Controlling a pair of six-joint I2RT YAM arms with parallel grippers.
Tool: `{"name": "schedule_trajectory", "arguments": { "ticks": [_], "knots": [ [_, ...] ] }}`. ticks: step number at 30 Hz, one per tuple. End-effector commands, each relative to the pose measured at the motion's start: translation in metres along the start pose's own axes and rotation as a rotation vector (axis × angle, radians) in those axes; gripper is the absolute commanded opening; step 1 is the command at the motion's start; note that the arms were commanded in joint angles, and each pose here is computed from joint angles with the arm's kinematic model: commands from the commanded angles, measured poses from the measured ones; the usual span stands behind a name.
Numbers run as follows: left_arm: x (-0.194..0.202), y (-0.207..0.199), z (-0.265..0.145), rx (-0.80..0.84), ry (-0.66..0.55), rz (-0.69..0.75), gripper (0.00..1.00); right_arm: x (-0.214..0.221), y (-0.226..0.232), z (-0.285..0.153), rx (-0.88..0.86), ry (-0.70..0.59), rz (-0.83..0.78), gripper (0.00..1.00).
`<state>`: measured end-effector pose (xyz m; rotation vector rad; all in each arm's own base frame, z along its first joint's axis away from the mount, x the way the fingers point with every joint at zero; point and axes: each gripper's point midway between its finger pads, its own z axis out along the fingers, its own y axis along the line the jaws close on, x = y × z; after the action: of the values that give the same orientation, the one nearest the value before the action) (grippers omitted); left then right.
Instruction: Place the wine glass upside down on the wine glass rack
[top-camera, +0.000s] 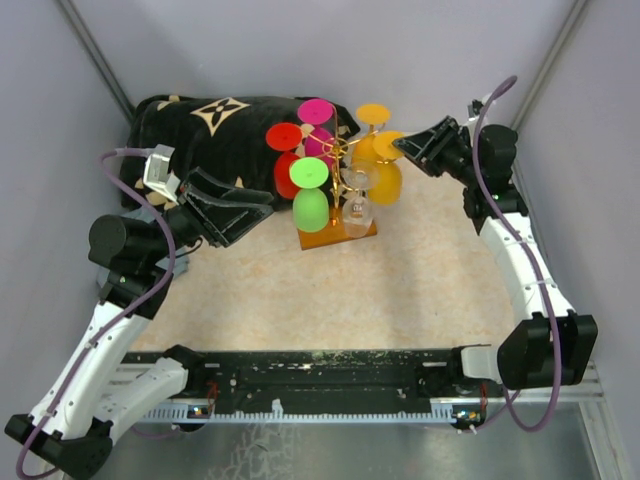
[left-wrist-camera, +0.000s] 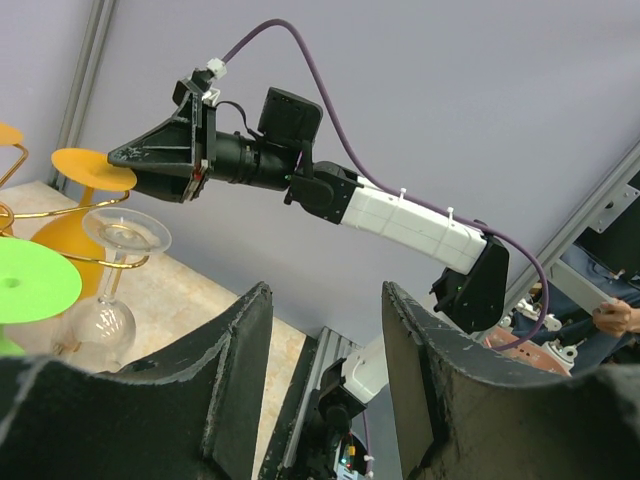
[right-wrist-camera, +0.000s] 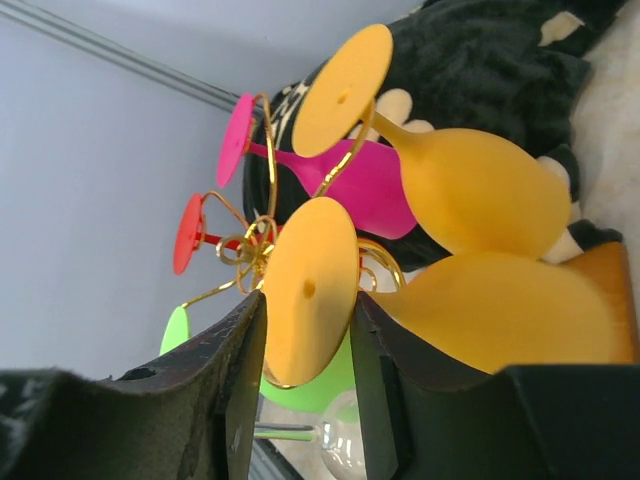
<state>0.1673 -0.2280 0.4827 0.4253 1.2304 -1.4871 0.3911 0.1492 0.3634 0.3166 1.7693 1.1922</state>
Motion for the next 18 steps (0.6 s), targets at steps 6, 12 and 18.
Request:
{"name": "schedule_trajectory", "arguments": {
  "ticks": [6,12,18],
  "knots": [
    [0.000,-0.003,-0.003,0.014,-0.005,0.031,0.54,-0.023,0.008,-0.015,0.062,-0.087,-0.116,0.55],
    [0.001,-0.001,-0.005,-0.001,-0.005,0.036,0.54,-0.028,0.004,-0.031,0.115,-0.155,-0.150,0.57],
    [0.004,0.003,-0.006,-0.020,0.003,0.041,0.54,-0.032,0.016,-0.066,0.121,-0.267,-0.203,0.59]
  ]
}}
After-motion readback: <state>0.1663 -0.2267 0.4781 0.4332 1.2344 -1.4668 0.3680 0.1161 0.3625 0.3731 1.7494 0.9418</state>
